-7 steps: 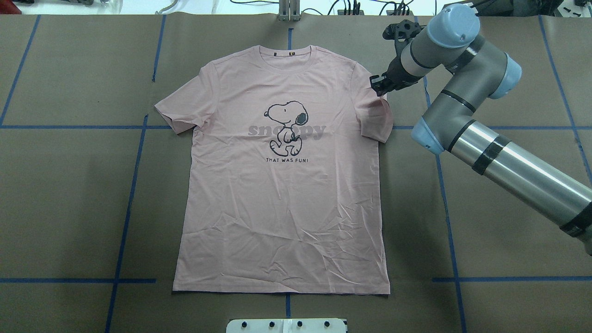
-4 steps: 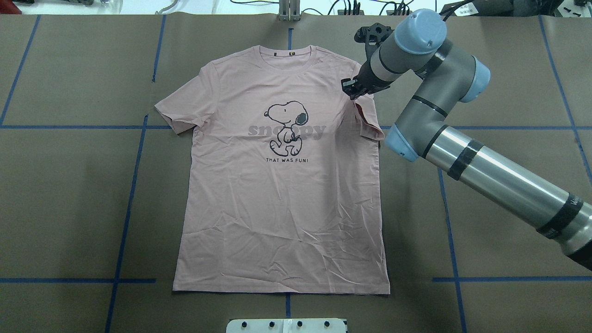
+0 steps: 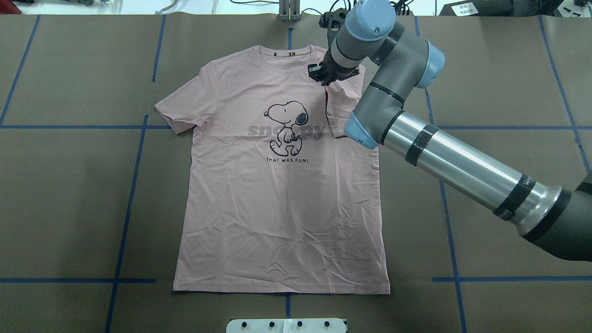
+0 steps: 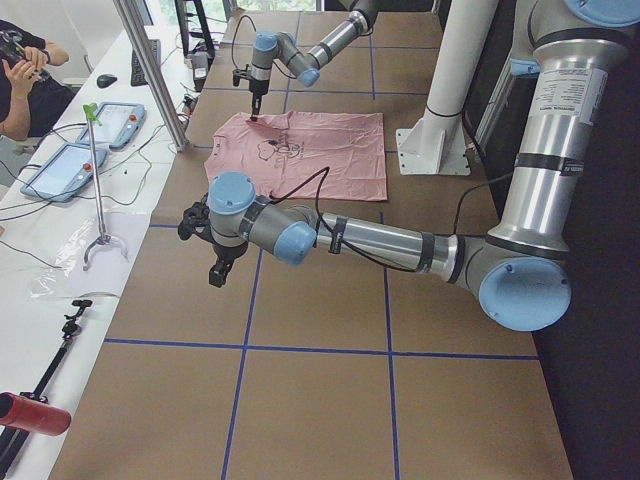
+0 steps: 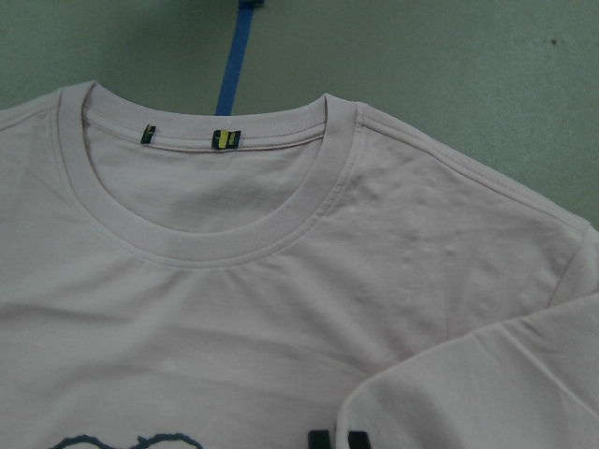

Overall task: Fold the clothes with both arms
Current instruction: 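Fold the grasped sleeve inward over the shirt body with the right gripper, then release the sleeve and raise the right gripper while the left arm approaches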

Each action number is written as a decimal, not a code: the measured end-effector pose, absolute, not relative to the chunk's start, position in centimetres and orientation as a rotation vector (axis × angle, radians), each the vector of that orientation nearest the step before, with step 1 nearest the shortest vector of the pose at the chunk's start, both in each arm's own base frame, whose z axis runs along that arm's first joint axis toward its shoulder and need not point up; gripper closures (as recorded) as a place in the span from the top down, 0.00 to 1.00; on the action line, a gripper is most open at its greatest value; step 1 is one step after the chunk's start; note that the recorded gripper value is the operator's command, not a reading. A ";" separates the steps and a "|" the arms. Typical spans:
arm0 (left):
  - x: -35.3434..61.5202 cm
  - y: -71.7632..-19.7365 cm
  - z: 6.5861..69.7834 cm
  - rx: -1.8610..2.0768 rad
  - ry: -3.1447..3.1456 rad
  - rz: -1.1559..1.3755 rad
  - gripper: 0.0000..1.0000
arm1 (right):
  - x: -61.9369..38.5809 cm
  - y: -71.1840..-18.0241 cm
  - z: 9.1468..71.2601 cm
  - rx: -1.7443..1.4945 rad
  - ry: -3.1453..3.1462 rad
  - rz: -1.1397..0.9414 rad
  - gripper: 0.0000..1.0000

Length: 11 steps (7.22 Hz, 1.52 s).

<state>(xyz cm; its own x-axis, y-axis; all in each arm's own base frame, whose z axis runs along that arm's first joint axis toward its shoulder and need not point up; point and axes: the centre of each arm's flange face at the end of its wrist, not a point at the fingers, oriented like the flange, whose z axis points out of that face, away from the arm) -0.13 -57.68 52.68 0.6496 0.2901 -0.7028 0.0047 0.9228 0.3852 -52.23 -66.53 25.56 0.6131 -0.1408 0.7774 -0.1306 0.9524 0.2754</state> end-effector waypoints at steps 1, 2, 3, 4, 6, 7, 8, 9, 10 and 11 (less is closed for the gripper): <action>-0.1 -57.7 52.6 0.374 0.853 0.167 1.00 | -52.4 -66.6 25.3 0.325 -0.914 -0.005 1.00; -0.1 -57.8 52.4 0.376 0.853 0.166 1.00 | -52.5 -66.6 25.1 0.326 -0.915 -0.005 1.00; 0.5 -58.3 51.6 0.370 0.860 0.145 1.00 | -52.5 -66.5 25.0 0.320 -0.920 0.002 1.00; 2.2 -59.2 50.0 0.350 0.869 0.098 1.00 | -52.2 -66.0 25.0 0.283 -0.931 0.013 1.00; 8.3 -60.2 47.2 0.289 0.879 -0.014 1.00 | -49.8 -63.7 24.4 0.118 -0.902 0.044 1.00; 11.8 -60.1 46.2 0.268 0.894 -0.073 1.00 | -47.8 -62.5 23.8 0.053 -0.858 0.071 1.00; 15.9 -59.8 45.3 0.253 0.903 -0.141 1.00 | -45.5 -61.6 23.8 0.011 -0.818 0.101 1.00; 21.1 -59.4 44.1 0.242 0.898 -0.216 1.00 | -42.6 -60.6 24.6 -0.013 -0.788 0.124 1.00; 26.3 -59.1 43.0 0.237 0.884 -0.283 1.00 | -39.9 -59.4 26.0 -0.017 -0.776 0.127 1.00; 30.8 -59.4 42.3 0.238 0.874 -0.335 1.00 | -37.7 -58.3 27.3 -0.014 -0.779 0.112 1.00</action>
<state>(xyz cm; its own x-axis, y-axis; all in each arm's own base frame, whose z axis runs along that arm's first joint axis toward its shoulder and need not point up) 30.80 -59.36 42.27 0.5947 -0.1892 -0.7814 0.3818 0.9218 0.0673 -37.71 -58.29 27.32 0.7062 0.1054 0.7002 -0.0955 0.9940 -0.0534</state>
